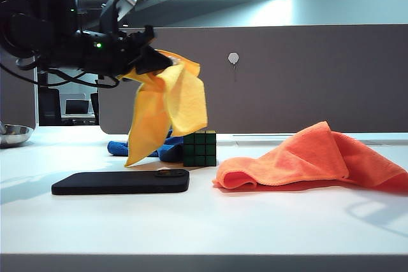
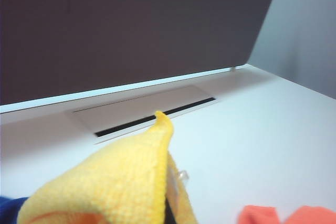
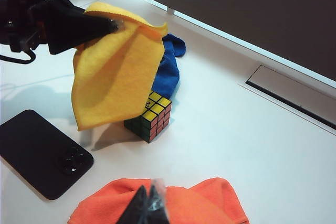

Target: Pick up a rag that is the same color as the top surface of the Rubik's Cube and cover the cube with it.

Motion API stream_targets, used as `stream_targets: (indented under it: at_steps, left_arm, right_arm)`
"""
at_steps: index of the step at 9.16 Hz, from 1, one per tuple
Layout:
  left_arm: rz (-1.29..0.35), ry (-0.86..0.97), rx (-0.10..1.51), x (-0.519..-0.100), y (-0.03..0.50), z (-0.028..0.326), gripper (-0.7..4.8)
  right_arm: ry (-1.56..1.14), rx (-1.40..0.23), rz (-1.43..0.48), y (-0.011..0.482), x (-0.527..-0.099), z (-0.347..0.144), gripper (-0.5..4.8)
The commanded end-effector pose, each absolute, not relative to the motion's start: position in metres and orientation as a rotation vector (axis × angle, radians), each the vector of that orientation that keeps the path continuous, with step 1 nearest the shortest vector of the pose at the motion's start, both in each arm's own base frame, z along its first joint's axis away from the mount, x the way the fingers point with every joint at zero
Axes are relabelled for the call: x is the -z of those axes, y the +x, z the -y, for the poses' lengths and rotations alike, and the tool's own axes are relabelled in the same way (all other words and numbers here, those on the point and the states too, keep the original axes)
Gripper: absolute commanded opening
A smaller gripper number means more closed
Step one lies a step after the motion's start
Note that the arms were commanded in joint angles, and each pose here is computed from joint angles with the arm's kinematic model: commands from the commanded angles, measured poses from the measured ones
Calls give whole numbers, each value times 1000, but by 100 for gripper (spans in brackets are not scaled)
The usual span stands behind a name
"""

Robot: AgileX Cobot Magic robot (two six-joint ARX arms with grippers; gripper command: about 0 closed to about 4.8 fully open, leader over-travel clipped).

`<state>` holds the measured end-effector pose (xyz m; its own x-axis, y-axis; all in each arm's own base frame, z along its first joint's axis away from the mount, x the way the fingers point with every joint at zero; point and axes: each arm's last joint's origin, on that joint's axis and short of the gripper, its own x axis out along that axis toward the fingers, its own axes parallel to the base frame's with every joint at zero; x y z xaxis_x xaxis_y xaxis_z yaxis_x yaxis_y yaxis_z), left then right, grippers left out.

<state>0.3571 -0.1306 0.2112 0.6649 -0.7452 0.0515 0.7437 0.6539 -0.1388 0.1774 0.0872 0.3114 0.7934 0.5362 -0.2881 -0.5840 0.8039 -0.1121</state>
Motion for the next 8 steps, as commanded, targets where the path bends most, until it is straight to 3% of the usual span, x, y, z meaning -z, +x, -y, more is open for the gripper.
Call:
stream_targets:
  at_steps: [1,3,5,6,8]
  left_arm:
    - [42,-142,858,-218,353,141,-6]
    - [58,-149,863,-220,353,141,-6]
    - [-58,-151,916,-209,345,161,-6]
    - [-64,-43,918,-202,339,176,-6]
    - [-96,-19,766,-192,346,179,-6]
  right_arm:
    - [-198,-608,-228,177,-315,-87,-1]
    - [-198,-608,-228,177,-315,-87,-1]
    - [-198,-608,-228,177,-315,-87,-1]
    - [-198,-608,-228,177,-315,-87,-1]
    - [-199,-608,-230,177,-315,-87,-1]
